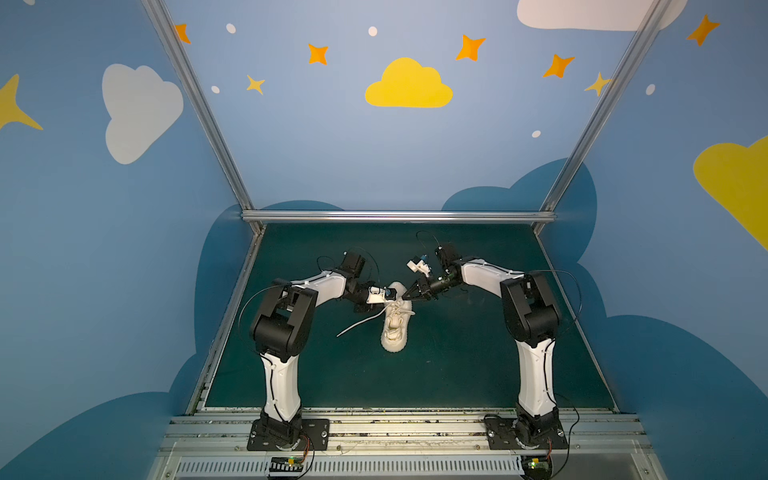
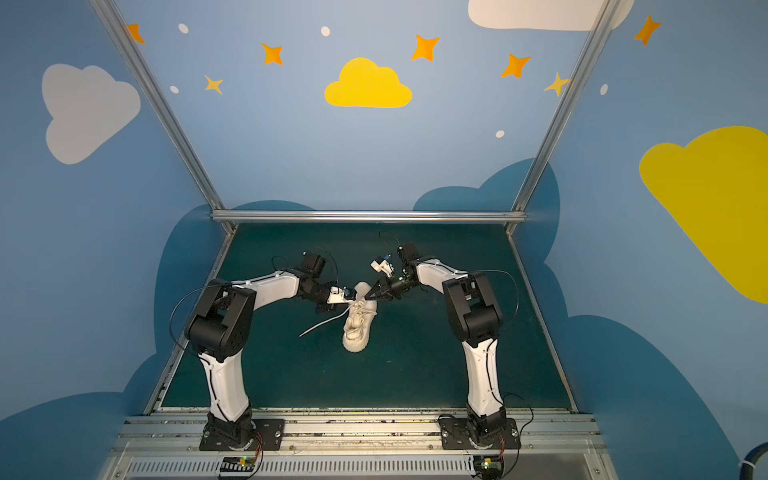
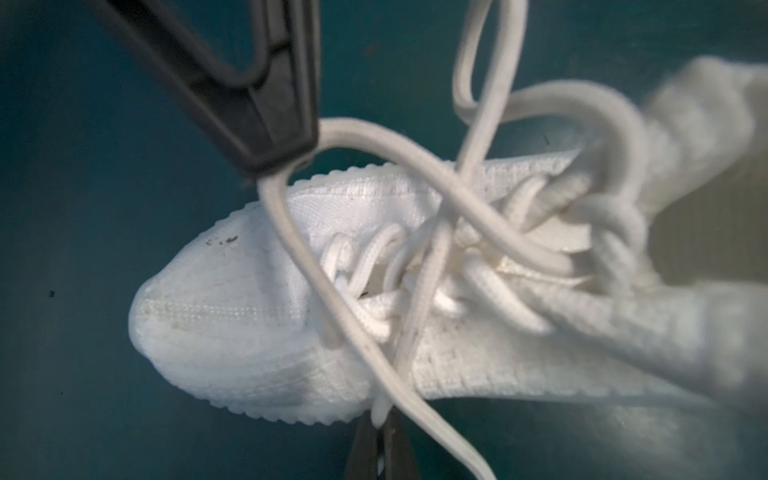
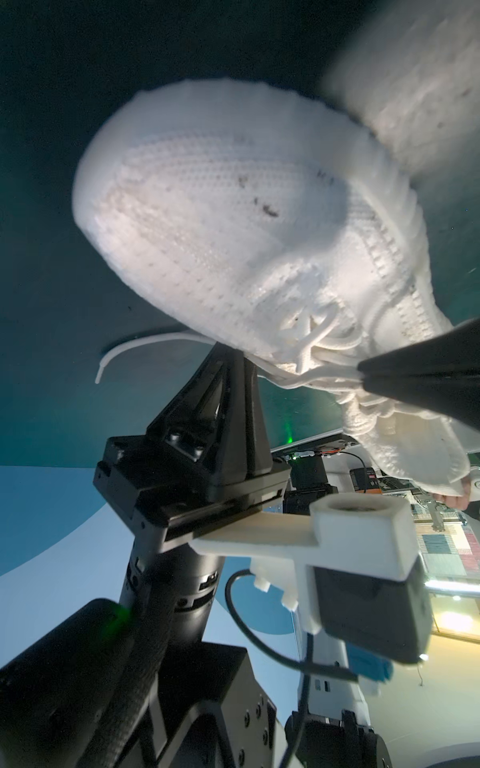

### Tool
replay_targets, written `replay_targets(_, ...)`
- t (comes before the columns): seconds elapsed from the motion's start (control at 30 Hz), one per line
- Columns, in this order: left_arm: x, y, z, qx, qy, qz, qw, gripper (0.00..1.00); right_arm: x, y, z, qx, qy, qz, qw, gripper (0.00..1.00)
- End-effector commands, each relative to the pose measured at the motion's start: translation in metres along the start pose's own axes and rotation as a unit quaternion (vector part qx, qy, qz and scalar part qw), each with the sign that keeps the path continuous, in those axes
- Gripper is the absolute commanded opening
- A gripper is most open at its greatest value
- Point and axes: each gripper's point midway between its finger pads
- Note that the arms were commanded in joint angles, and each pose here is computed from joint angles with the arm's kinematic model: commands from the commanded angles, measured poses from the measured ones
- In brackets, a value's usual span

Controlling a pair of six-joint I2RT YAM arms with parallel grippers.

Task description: Tie the shoes

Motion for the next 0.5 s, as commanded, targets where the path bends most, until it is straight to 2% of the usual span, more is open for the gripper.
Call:
replay_targets(0.0, 0.002, 0.001, -0.009, -0.006, -0.003, 0.011, 1.000, 0.03, 0.002, 0.004, 0.004, -0.001, 0.008, -0.001, 1.000, 0.00)
replay_targets(0.23, 0.027, 0.016, -0.006, -0.023, 0.021, 0.010, 0.999, 0.03, 0.002, 0.008, 0.003, -0.003, 0.000, -0.003, 1.000, 0.00)
replay_targets(0.47, 0.037, 0.025, -0.011, -0.037, 0.034, 0.006, 0.999, 0.03, -0.003, 0.014, -0.005, -0.025, -0.002, -0.004, 1.000, 0.00)
Point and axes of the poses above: each gripper's point midway between its finger pads, its own x axis back along the fingers, its own z axis along the line the jaws close on, y = z × x, and after that the axes turned 3 degrees about x, right-handed
